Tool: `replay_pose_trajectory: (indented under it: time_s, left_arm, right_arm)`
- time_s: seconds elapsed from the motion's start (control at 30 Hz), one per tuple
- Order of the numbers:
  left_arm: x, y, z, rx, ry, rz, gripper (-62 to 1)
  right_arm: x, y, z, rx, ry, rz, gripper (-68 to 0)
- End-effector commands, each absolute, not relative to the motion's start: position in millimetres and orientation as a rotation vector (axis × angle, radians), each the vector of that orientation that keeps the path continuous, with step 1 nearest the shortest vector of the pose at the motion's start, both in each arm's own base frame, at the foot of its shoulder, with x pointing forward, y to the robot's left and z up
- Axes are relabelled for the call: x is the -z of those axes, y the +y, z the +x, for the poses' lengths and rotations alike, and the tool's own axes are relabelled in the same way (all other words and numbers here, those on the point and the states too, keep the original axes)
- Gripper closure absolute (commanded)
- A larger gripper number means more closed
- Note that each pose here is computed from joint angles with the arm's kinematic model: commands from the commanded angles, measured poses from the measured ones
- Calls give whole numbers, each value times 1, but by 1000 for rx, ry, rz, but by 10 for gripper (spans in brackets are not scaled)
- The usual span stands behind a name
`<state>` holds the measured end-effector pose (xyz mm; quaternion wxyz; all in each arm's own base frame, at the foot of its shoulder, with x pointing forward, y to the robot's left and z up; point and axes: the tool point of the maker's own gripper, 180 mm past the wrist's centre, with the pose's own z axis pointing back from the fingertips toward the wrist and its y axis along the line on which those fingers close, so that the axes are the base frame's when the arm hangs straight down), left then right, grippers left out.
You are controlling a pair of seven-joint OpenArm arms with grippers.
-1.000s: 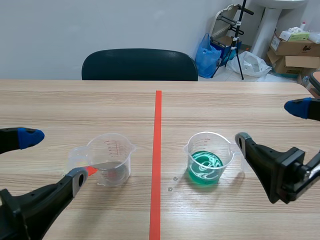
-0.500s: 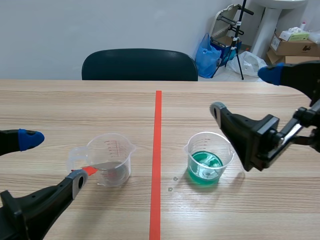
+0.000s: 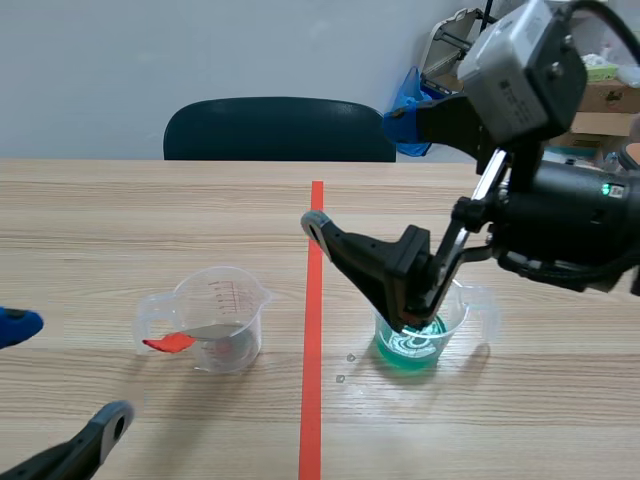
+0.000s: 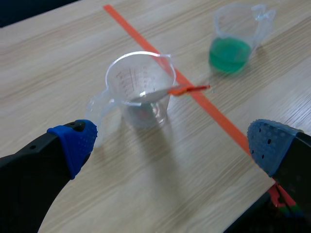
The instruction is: Do the redox reaction experiment
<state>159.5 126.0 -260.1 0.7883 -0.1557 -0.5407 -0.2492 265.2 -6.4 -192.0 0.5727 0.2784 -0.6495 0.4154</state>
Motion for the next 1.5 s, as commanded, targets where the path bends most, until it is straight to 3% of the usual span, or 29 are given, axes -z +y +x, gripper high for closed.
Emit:
replay_pose_trajectory:
  time_s: [0.0, 0.37, 0.67, 1.0, 1.47]
  left_arm:
    - [256, 132, 154, 509, -1174, -324, -623]
    - [274, 175, 99, 561, -1063, -139, -623]
    - [263, 190, 89, 570, -1157, -46, -623]
    - [263, 192, 87, 572, -1163, -39, -623]
    - [263, 191, 87, 574, -1162, -41, -623]
  right_arm:
    - [185, -4, 267, -992, -1569, 671, -679]
    - [211, 37, 236, -1145, -1643, 908, -679]
    - [246, 65, 218, -1214, -1642, 981, -679]
    - [263, 94, 203, -1280, -1652, 1008, -679]
    - [266, 108, 210, -1235, -1693, 971, -679]
